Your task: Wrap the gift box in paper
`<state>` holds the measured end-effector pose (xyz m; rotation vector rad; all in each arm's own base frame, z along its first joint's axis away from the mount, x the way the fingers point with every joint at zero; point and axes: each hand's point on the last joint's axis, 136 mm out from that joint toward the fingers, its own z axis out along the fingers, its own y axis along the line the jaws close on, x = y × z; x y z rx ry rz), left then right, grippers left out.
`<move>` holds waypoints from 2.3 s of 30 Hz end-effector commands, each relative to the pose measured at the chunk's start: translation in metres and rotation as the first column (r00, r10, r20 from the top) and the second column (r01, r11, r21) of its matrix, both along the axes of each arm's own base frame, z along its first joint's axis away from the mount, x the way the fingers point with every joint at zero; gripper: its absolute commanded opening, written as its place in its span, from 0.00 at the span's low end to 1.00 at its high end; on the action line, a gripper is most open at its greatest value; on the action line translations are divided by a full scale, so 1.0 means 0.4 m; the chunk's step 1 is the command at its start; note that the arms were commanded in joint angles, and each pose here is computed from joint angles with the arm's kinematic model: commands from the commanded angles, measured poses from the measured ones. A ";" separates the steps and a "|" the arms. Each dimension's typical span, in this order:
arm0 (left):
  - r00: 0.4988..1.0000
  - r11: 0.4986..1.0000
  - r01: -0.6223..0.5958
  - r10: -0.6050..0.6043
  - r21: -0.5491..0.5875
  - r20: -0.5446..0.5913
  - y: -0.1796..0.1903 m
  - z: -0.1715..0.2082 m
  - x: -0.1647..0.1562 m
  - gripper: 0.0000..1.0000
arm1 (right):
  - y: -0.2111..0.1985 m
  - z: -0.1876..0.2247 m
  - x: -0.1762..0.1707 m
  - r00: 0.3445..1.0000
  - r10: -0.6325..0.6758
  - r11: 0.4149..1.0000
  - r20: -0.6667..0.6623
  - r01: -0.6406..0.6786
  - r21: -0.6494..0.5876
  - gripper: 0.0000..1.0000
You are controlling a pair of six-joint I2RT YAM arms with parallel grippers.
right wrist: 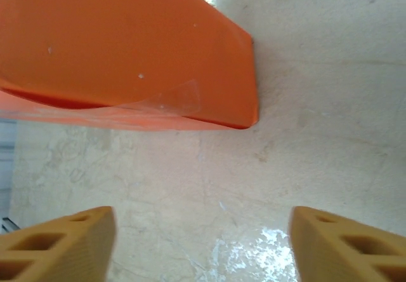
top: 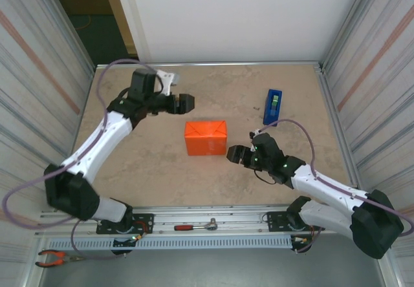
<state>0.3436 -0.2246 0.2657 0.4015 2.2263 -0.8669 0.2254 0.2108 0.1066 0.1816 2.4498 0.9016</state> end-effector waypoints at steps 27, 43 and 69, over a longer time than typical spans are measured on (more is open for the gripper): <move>0.971 0.981 -0.142 0.163 0.130 -0.174 0.001 -0.358 -0.048 0.99 | 0.046 0.010 0.225 0.999 0.025 0.997 -0.029 -0.027 -0.072 0.90; 0.967 0.966 -0.242 0.248 0.093 -0.065 0.127 -0.208 0.065 0.99 | -0.180 0.121 0.262 0.976 -0.213 0.969 0.047 0.217 -0.116 0.99; 0.701 0.673 -0.687 0.516 0.273 0.492 0.579 -0.343 0.049 0.99 | -0.647 -0.018 0.278 0.800 -0.448 0.554 0.400 0.599 -0.578 0.99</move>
